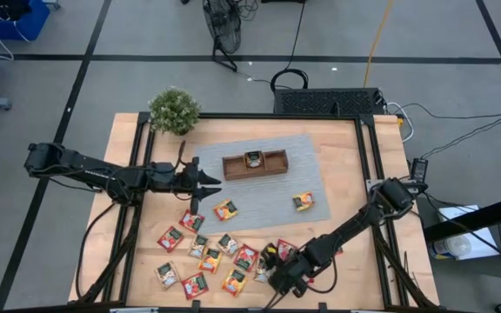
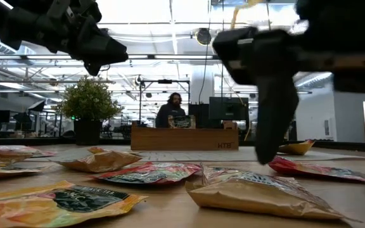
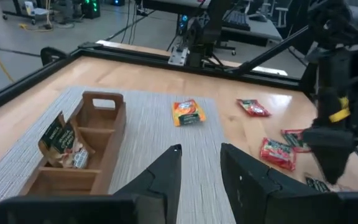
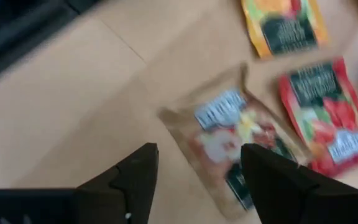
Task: Pick & Place Tea
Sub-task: Put the brown tea bag into the middle section of the wooden organizer
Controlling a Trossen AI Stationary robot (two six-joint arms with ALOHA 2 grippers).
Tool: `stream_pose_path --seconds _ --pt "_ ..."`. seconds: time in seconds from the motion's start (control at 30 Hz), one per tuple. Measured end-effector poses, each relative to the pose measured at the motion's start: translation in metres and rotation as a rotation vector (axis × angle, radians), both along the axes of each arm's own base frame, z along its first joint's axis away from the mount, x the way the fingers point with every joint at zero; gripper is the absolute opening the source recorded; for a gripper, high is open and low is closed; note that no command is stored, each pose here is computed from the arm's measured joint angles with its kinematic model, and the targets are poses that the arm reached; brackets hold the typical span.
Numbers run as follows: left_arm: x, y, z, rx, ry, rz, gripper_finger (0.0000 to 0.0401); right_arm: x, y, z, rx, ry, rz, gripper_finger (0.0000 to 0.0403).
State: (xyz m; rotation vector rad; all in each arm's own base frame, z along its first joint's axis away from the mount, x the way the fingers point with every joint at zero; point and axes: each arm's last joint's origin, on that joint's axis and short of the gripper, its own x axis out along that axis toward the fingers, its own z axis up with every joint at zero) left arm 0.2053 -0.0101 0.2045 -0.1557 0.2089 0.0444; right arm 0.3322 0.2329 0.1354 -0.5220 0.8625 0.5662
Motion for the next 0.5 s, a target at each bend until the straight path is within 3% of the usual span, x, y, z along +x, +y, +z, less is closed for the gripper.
stream_pose_path --seconds 0.17,0.5 --pt "0.0 0.0 0.0 0.003 0.005 0.007 0.0115 0.002 0.006 -0.007 0.001 -0.029 0.031 0.0212" --pt "0.0 0.002 -0.001 0.018 0.01 0.066 0.0115 0.02 -0.018 -0.009 0.017 -0.034 -0.006 0.0209"
